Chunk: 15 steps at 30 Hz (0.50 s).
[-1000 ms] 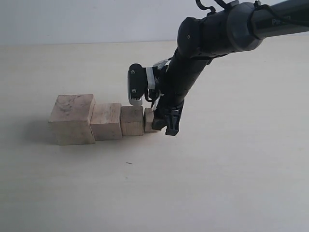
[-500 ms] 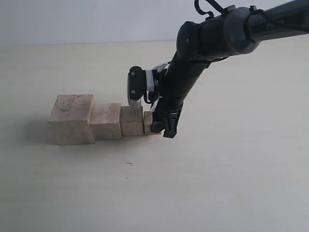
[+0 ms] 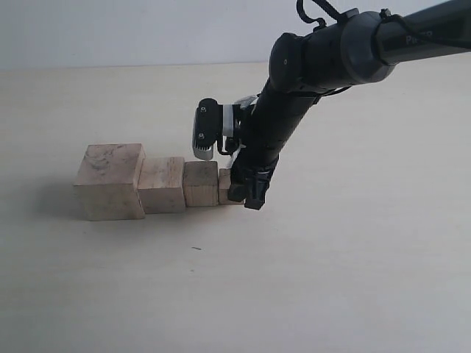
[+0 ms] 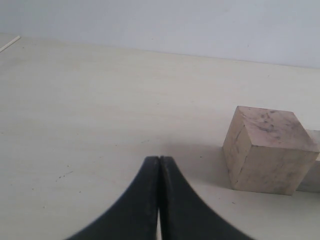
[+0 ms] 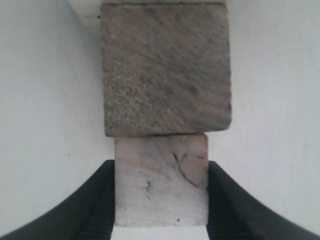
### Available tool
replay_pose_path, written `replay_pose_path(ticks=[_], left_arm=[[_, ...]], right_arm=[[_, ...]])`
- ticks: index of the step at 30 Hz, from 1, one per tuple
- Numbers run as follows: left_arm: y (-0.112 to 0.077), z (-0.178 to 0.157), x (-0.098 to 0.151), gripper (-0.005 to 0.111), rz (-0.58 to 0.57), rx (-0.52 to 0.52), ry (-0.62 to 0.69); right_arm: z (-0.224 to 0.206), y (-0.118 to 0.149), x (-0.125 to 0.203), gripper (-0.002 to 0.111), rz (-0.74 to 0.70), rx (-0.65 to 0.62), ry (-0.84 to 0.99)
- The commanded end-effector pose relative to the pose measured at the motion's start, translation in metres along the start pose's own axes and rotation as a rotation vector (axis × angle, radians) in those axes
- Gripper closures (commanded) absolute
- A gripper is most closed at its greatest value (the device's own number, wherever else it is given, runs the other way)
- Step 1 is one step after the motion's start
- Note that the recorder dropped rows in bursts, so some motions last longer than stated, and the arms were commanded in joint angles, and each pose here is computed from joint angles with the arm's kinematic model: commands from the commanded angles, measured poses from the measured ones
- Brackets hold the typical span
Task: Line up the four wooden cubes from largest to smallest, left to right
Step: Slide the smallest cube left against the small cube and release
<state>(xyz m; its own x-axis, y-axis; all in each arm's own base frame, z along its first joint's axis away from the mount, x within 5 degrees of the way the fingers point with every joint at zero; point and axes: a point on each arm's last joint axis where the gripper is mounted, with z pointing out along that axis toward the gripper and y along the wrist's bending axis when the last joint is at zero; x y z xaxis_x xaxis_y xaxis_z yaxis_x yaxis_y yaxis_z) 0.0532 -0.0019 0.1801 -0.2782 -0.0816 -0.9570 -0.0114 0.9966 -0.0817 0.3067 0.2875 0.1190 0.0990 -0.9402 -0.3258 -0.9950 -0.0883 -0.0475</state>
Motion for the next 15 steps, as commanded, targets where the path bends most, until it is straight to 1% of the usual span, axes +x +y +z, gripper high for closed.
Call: replay_pose_path(ticks=[1,7,9,13,15], left_arm=[[-0.0004,-0.0003,-0.0012,0.107,-0.005,0.007,-0.015],[-0.0004,-0.0003,-0.0012,0.107,-0.005,0.007,-0.015],[-0.0004,-0.0003,-0.0012,0.107,-0.005,0.007,-0.015],[-0.0004,-0.0003,-0.0012,0.107,-0.005,0.007,-0.015],[-0.0004,-0.0003,-0.0012,0.107,-0.005,0.007,-0.015]], right_arm=[[0.0120,-0.0017,0.0052,0.108,-0.002,0.004,0.013],[0.0119,-0.0029,0.0042,0.108,0.005,0.017,0.002],[0.0119,-0.0027,0.0037,0.106,0.012,0.016,-0.004],[0.0120,-0.0026,0.0038,0.094,0.012,0.014,-0.003],[0.0120,-0.0026,0.0038,0.085,0.012,0.014,-0.003]])
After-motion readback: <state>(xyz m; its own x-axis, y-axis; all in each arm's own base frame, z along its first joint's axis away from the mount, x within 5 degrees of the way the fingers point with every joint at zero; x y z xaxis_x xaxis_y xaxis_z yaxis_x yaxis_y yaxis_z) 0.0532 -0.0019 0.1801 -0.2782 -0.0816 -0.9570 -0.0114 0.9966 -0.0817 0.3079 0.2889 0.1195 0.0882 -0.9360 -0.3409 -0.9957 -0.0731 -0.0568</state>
